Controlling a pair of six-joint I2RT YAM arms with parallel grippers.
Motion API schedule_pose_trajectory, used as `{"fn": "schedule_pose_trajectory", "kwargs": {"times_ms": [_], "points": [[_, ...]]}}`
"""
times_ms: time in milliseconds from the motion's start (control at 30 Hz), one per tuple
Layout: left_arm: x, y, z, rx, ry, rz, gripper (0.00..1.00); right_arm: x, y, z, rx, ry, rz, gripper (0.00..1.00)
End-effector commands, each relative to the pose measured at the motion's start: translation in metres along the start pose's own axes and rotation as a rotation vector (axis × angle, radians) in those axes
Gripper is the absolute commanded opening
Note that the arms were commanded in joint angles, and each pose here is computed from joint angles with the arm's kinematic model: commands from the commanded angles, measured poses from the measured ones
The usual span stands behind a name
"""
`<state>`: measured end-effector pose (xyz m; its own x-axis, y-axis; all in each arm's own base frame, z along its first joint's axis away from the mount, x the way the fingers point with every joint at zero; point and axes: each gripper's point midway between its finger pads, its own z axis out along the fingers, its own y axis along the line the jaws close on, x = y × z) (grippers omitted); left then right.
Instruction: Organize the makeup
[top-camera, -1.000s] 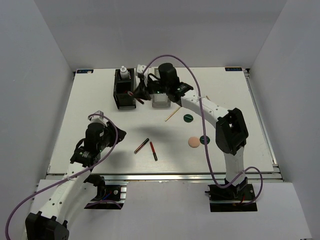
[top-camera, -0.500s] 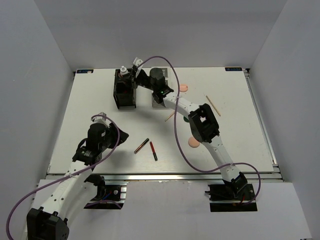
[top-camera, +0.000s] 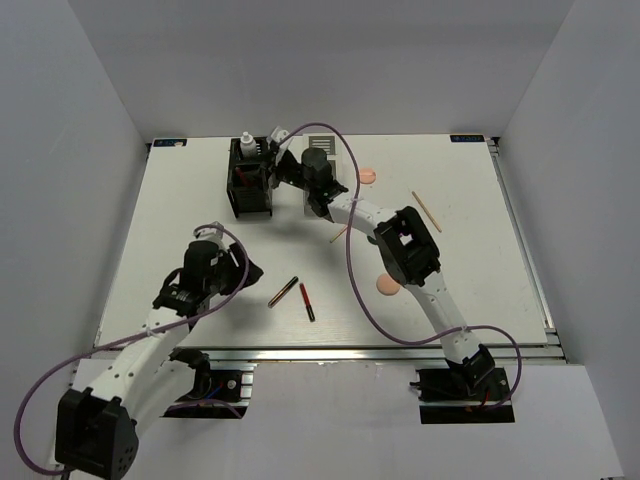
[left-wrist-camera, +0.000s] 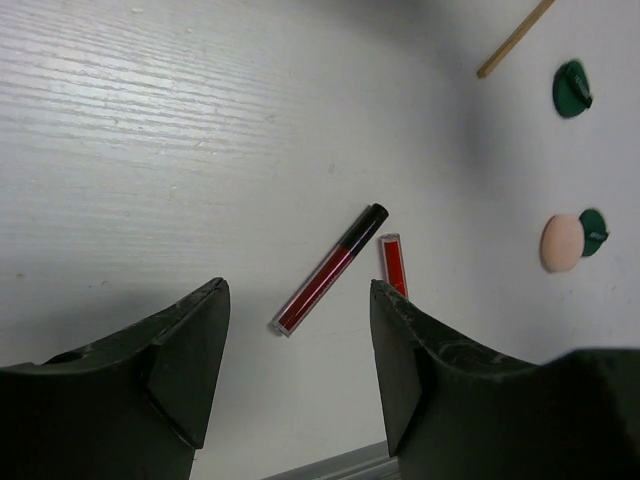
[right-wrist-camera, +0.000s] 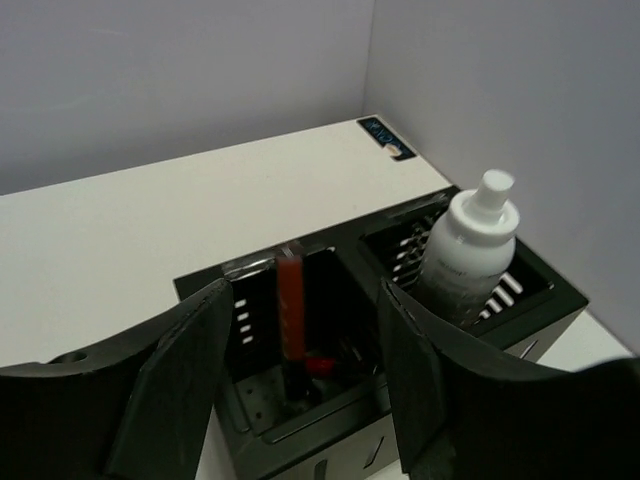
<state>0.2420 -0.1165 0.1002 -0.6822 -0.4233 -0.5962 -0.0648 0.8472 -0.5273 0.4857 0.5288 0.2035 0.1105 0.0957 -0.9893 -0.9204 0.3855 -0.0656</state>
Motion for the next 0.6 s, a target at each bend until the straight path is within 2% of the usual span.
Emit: {"fn": "schedule_pose_trajectory", "kwargs": {"times_ms": [0, 133, 167, 233, 267, 333, 367, 400, 433, 467, 567], "points": [[-0.014, -0.023, 0.005, 0.070, -0.012, 0.133, 0.67, -0.082, 0.003, -0.007, -0.030, -0.141, -0.045, 0.66], [-0.002, -0.039, 0.023, 0.107, 0.055, 0.276, 0.63, -0.111, -0.002, -0.025, -0.054, -0.142, -0.008, 0.69], [0.003, -0.047, 0.031, 0.125, 0.083, 0.337, 0.63, -0.135, -0.009, -0.036, -0.063, -0.154, -0.008, 0.66], [0.008, -0.054, 0.038, 0.145, 0.108, 0.403, 0.61, -0.138, -0.001, -0.056, -0.160, -0.104, 0.061, 0.59], [0.008, -0.064, 0.040, 0.174, 0.111, 0.460, 0.60, -0.163, -0.006, -0.075, -0.185, -0.118, 0.058, 0.47], [0.017, -0.064, 0.049, 0.177, 0.163, 0.508, 0.57, -0.150, 0.006, -0.105, -0.283, -0.051, 0.143, 0.36], [0.018, -0.068, 0.050, 0.187, 0.181, 0.548, 0.56, -0.170, 0.002, -0.126, -0.285, -0.056, 0.134, 0.31], [0.026, -0.064, 0.056, 0.176, 0.222, 0.570, 0.55, -0.167, 0.006, -0.140, -0.311, -0.031, 0.149, 0.32], [0.029, -0.063, 0.057, 0.169, 0.241, 0.590, 0.55, -0.143, 0.011, -0.157, -0.311, 0.024, 0.194, 0.35], [0.035, -0.061, 0.057, 0.164, 0.266, 0.628, 0.55, -0.158, 0.011, -0.177, -0.304, 0.021, 0.166, 0.44], [0.042, -0.054, 0.060, 0.132, 0.295, 0.682, 0.56, -0.136, 0.023, -0.216, -0.288, 0.124, 0.187, 0.61]]}}
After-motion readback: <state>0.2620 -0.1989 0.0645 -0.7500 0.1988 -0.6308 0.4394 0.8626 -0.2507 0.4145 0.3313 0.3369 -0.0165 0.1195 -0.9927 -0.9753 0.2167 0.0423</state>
